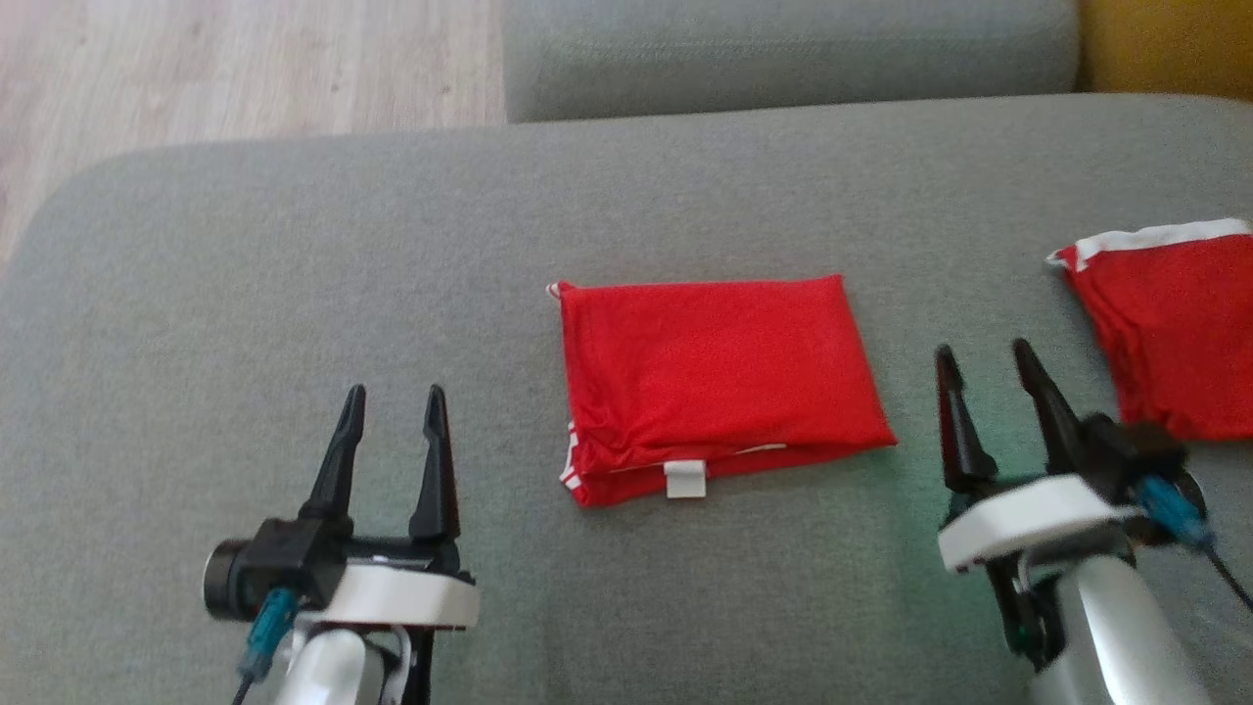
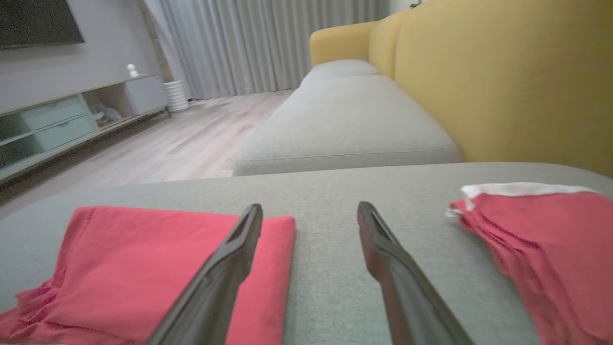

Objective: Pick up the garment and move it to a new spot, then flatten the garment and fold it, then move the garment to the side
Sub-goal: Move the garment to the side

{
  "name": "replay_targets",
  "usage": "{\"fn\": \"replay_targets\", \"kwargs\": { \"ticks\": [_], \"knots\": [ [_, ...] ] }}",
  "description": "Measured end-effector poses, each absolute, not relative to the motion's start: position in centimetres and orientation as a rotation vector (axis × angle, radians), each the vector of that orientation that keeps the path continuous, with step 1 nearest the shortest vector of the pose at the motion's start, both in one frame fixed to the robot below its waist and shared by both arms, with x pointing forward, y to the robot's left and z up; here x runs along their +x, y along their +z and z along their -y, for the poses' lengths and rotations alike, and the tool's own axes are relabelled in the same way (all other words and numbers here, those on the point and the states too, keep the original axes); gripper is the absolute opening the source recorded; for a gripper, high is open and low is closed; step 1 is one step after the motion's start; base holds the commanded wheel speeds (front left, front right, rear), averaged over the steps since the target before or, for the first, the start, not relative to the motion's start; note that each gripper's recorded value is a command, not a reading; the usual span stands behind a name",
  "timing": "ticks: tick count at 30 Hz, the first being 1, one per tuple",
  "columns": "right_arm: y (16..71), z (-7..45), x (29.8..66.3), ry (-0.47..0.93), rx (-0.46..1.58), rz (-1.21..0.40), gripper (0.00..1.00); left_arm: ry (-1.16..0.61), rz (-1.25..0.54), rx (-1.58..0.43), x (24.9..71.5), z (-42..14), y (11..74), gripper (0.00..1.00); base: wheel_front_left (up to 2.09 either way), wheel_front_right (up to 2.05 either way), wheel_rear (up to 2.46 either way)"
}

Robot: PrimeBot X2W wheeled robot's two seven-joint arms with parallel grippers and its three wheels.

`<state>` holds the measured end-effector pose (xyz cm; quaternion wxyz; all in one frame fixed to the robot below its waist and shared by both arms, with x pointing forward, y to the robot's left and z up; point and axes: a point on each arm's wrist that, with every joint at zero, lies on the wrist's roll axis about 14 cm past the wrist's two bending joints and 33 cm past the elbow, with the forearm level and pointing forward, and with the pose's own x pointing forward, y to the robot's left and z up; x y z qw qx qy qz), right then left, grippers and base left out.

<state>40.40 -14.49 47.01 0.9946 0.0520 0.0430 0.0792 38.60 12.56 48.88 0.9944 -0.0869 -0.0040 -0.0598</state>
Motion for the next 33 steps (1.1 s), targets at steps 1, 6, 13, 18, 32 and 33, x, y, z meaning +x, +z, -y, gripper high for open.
{"fn": "replay_targets", "kwargs": {
  "ticks": [1, 6, 13, 18, 32, 33],
  "knots": [
    [46.7, 14.0, 40.8, 0.172, 0.103, -0.104, 1.0, -0.121, 0.005, -0.171, 38.8, -12.6, 48.8, 1.0, 0.0, 0.0, 0.0],
    [43.5, 12.2, 42.3, 0.216, 0.117, -0.256, 1.0, -0.108, -0.01, -0.159, 39.2, -13.2, 48.2, 1.0, 0.0, 0.0, 0.0],
    [38.2, 9.9, 42.5, 0.266, 0.135, -0.482, 1.0, -0.084, -0.031, -0.15, 39.7, -14.1, 47.4, 1.0, 0.0, 0.0, 0.0],
    [37.0, 8.7, 42.8, 0.301, 0.131, -0.547, 1.0, -0.073, -0.036, -0.147, 39.6, -14.5, 47.3, 1.0, 0.0, 0.0, 0.0],
    [39.9, 10.6, 42.5, 0.332, -0.12, -0.433, 0.0, -0.152, 0.008, -0.137, 39.7, -11.9, 48.9, 1.0, 0.0, 0.0, 0.0],
    [40.6, 11.4, 42.7, 0.322, -0.141, -0.411, 0.0, -0.163, 0.009, -0.139, 39.7, -11.5, 48.9, 1.0, 0.0, 0.0, 0.0]
  ]
}}
